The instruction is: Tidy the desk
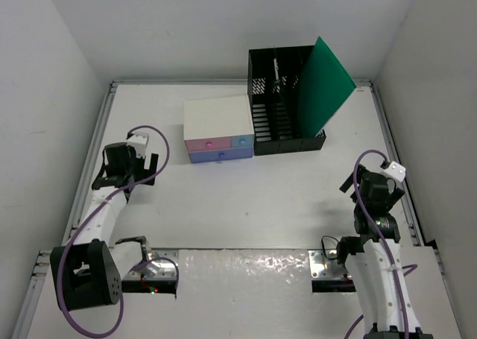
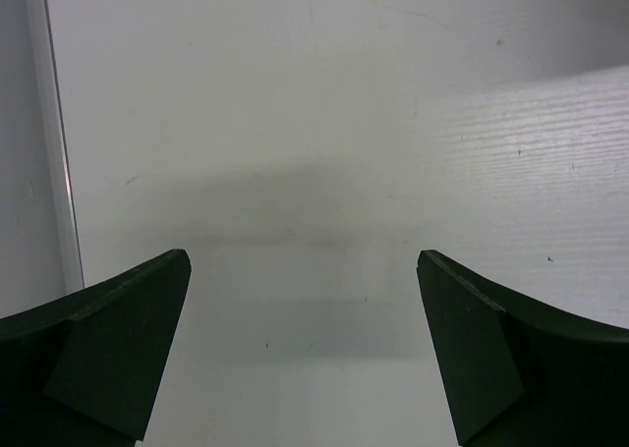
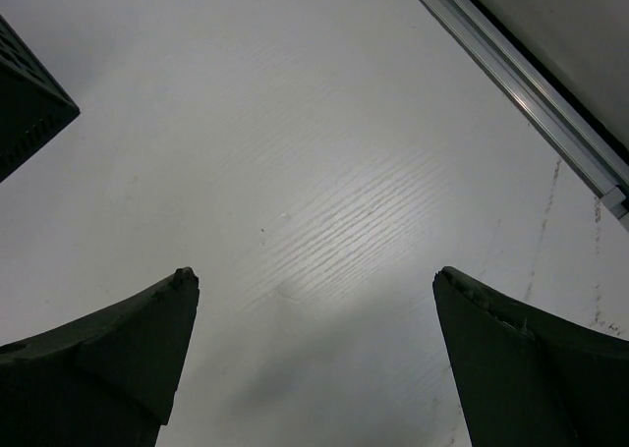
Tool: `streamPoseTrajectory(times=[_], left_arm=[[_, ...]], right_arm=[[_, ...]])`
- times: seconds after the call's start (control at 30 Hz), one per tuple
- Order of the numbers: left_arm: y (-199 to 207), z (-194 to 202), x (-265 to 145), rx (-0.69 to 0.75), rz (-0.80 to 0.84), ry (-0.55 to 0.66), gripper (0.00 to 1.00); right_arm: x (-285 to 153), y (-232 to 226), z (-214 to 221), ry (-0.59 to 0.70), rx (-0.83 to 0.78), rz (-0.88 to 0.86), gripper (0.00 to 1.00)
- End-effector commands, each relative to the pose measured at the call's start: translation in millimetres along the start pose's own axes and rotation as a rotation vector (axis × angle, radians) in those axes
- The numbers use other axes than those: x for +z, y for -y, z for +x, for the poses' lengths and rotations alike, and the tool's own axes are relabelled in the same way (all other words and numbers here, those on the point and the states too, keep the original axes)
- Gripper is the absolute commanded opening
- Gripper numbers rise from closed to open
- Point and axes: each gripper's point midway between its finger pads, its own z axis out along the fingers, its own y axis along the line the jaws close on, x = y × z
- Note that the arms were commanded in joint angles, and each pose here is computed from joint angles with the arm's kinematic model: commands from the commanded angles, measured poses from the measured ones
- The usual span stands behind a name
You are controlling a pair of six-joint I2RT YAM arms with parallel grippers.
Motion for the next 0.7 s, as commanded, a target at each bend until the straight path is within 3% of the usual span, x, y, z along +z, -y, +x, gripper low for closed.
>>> streamPoseTrajectory(times=[0.0,0.33,0.67], left_arm=[[-2.8,-23.7,-3.0,-0.011,-0.005,0.099,1.0],[-2.0,-22.3,-4.3,-0.006,-0.009,0.12,1.0],[0.4,-21.6,-3.6,-0.004,0.004,0.121,1.0]], right_arm=[[0.9,0.4,2.6,0.004,0.006,0.0,0.99],[5.2,-1.1,10.3,-0.008,-0.019,-0.013,0.99],[6.5,-2.2,2.7,0.069,0.019,-0.029,0.99]])
